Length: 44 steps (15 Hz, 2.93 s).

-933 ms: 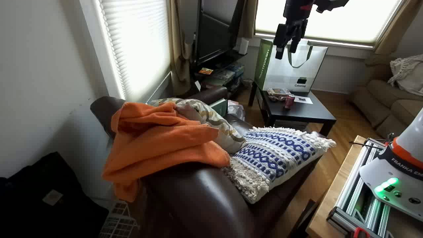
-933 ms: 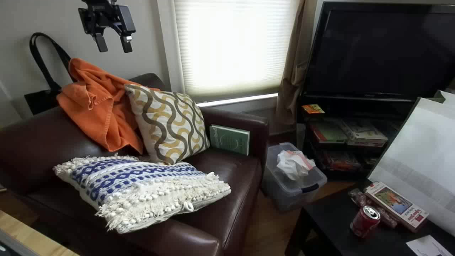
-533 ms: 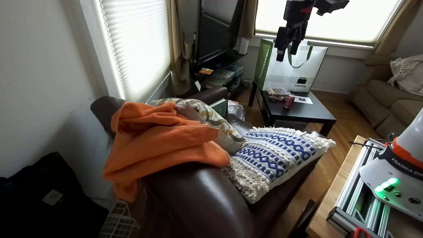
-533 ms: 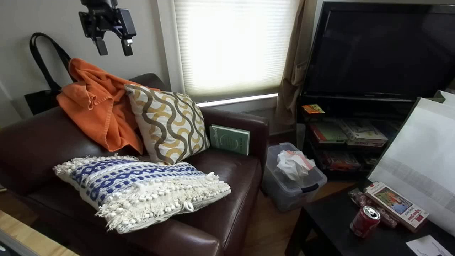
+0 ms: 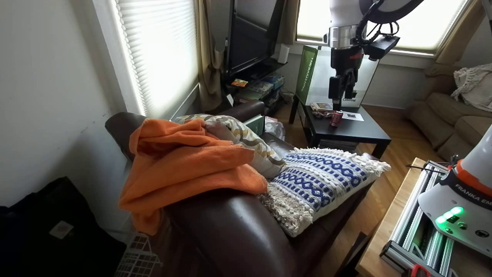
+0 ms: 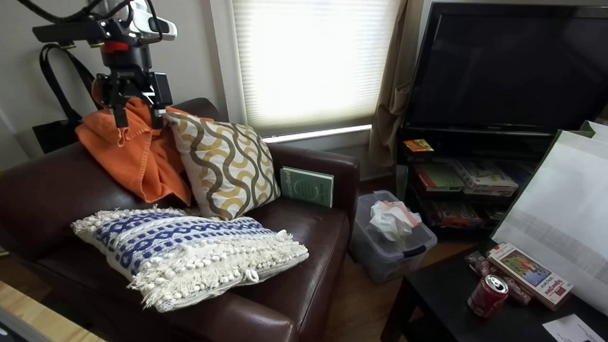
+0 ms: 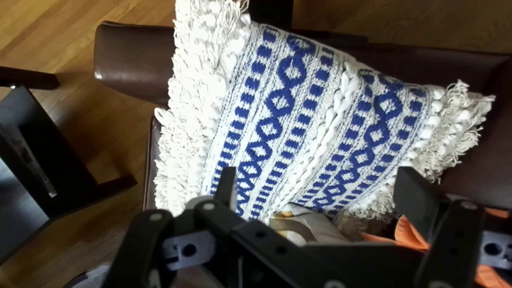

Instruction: Stack up the pillows on the sofa

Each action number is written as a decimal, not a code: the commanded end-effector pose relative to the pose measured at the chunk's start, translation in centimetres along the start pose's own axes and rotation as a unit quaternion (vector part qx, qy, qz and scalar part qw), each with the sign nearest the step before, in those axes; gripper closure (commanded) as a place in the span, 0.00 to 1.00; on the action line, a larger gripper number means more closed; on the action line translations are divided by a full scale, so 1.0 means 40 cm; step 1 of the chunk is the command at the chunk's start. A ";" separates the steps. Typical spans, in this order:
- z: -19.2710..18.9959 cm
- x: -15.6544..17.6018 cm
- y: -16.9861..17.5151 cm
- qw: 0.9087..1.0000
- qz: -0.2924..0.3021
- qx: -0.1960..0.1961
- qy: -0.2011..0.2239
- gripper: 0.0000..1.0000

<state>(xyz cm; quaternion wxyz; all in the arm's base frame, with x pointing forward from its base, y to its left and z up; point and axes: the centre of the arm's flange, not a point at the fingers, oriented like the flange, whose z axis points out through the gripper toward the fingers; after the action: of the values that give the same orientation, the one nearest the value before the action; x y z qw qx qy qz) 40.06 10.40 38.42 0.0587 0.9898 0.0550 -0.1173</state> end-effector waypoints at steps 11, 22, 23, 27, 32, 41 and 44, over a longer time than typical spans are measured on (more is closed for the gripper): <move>0.009 0.048 -0.017 1.000 -0.018 -0.016 -0.019 0.00; 0.327 0.138 -0.368 0.949 -0.269 -0.051 -0.156 0.00; 0.342 0.136 -0.394 0.941 -0.292 -0.050 -0.166 0.00; 0.354 0.113 -0.397 0.946 -0.282 -0.043 -0.158 0.00; 0.397 0.139 -0.430 0.936 -0.300 -0.064 -0.170 0.00; 0.558 0.061 -0.685 0.886 -0.413 -0.113 -0.181 0.00; 0.603 0.047 -0.730 0.864 -0.439 -0.172 -0.176 0.00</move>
<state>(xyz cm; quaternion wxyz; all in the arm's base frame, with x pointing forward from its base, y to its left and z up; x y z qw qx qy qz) 33.06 34.59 13.98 0.1337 0.8198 0.4693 -0.2995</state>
